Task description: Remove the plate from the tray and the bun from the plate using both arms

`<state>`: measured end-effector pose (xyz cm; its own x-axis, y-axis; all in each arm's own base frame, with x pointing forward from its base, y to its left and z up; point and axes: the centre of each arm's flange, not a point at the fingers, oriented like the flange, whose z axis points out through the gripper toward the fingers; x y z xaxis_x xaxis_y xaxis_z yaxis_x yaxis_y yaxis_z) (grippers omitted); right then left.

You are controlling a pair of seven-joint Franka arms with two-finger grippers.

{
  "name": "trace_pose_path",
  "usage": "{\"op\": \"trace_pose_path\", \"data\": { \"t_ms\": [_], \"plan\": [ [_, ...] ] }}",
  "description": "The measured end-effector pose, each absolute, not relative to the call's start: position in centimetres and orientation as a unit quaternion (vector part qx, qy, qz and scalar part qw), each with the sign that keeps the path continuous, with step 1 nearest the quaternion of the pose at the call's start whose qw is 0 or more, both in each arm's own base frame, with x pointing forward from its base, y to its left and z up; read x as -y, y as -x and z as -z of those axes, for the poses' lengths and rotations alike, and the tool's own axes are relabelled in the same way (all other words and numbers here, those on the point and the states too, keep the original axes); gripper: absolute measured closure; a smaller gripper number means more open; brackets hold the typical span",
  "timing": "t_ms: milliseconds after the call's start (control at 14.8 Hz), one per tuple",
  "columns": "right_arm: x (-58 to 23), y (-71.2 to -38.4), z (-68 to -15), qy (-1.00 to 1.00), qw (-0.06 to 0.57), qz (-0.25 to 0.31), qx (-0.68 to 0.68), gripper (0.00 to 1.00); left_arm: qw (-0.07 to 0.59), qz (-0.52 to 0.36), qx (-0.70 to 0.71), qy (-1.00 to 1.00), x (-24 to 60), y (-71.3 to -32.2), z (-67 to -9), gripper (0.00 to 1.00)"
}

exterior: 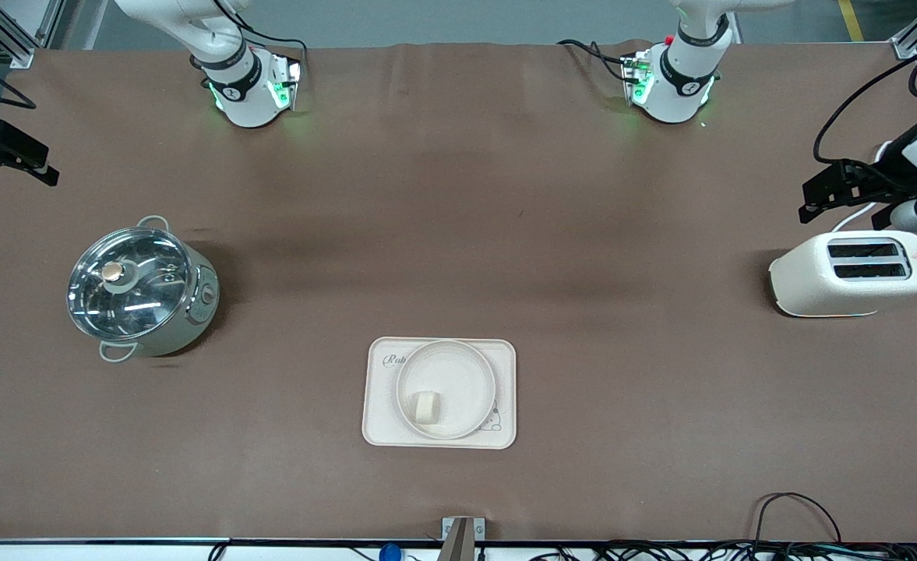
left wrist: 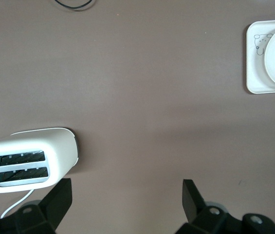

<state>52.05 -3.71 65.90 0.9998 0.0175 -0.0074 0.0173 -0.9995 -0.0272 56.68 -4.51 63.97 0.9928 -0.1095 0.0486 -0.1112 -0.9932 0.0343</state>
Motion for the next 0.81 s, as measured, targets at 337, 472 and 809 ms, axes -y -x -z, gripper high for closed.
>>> {"op": "trace_pose_path", "data": {
  "t_ms": [337, 472, 809],
  "plan": [
    [3.6, -52.09, -65.93, 1.0, 0.013, -0.002, 0.01, 0.0, 0.018, -0.025, 0.053, -0.998, 4.31, -56.7, -64.12, 0.0],
    [3.54, -52.13, -65.95, 1.0, 0.013, -0.001, 0.01, 0.0, 0.019, -0.025, 0.05, -0.998, 4.27, -56.7, -64.12, 0.0],
    [3.21, -52.54, -65.75, 1.0, 0.012, 0.007, 0.013, 0.0, 0.019, -0.024, 0.044, -0.999, 4.52, -56.68, -64.09, 0.0]
  ]
}}
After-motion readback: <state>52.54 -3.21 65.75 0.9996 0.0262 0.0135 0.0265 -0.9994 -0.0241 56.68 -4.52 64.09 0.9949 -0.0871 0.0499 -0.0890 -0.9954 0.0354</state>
